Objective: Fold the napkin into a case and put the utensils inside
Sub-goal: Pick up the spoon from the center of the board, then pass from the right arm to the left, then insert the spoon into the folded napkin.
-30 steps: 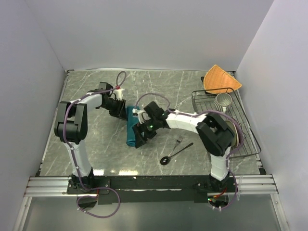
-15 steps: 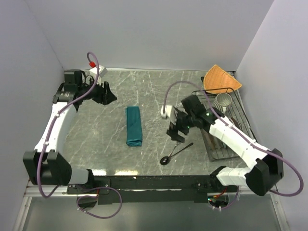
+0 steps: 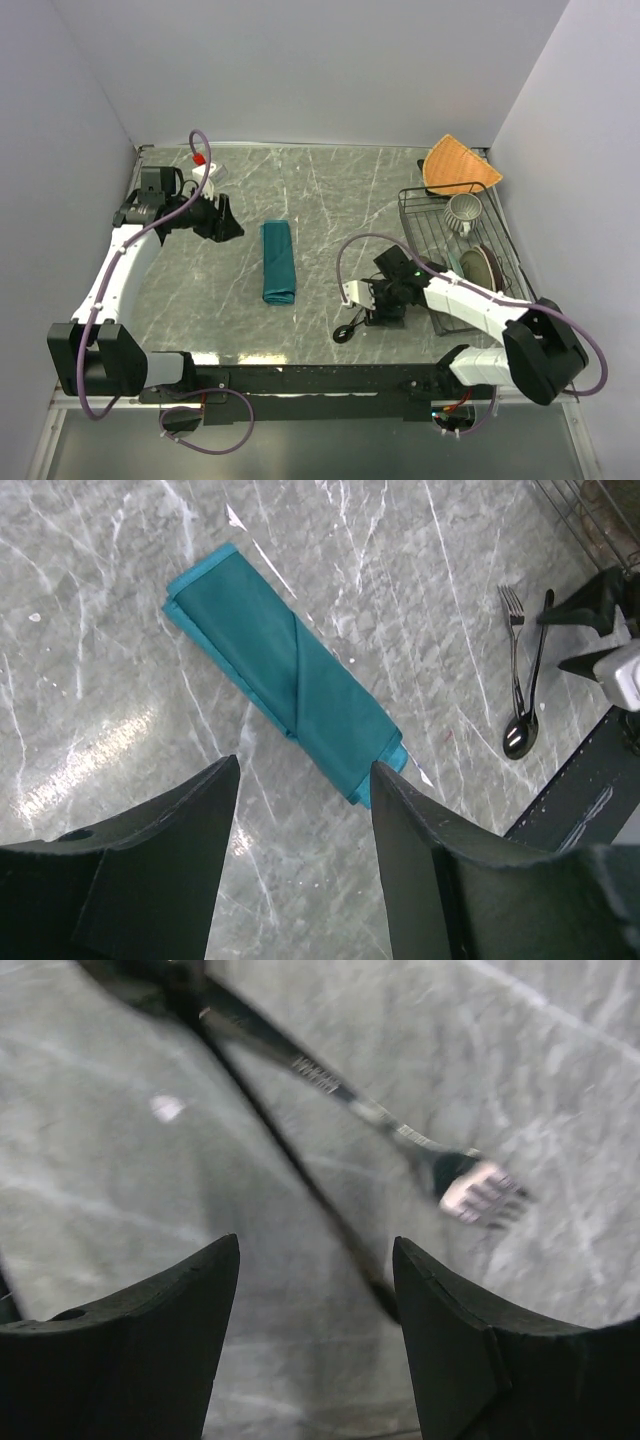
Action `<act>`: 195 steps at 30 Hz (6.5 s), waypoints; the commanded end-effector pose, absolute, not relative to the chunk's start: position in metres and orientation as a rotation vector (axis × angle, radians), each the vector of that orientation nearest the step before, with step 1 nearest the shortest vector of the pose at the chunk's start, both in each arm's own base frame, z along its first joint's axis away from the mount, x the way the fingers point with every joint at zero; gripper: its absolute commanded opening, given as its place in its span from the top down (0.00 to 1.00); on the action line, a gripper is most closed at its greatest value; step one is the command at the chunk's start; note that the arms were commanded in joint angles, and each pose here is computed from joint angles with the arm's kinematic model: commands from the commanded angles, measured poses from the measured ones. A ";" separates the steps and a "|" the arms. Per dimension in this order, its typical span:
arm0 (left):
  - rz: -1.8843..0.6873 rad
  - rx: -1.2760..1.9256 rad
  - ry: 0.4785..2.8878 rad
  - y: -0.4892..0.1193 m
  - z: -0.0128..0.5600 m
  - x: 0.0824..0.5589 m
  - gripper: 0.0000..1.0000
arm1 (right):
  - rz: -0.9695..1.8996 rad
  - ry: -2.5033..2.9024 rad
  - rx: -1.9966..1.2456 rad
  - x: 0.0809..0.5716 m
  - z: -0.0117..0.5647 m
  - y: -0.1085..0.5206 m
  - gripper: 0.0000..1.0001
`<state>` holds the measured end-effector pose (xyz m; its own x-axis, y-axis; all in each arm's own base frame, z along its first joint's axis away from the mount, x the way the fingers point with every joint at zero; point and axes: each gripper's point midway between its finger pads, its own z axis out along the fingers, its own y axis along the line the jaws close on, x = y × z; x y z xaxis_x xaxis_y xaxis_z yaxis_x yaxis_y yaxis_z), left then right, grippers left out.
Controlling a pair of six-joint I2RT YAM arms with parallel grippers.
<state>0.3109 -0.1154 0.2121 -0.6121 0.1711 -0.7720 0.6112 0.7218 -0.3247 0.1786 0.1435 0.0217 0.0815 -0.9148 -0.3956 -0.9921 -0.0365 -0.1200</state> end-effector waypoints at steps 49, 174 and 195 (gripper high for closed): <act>-1.472 0.458 1.617 -0.213 0.436 0.308 0.37 | 1.756 1.497 -0.495 0.273 0.413 0.310 1.00; -0.534 -0.224 2.789 -0.211 0.088 0.425 0.99 | 0.831 2.082 -0.733 0.306 0.189 0.251 0.24; -0.541 -0.176 2.805 -0.215 0.082 0.393 0.99 | 0.833 2.092 -0.730 0.301 0.184 0.249 0.24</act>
<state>0.3993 -0.2069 0.0568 -0.9618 -0.1642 -0.2191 -0.0831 0.9374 -0.3381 0.3020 0.2471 0.1705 -0.5944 -0.2316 -0.7701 -0.6912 0.6366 0.3420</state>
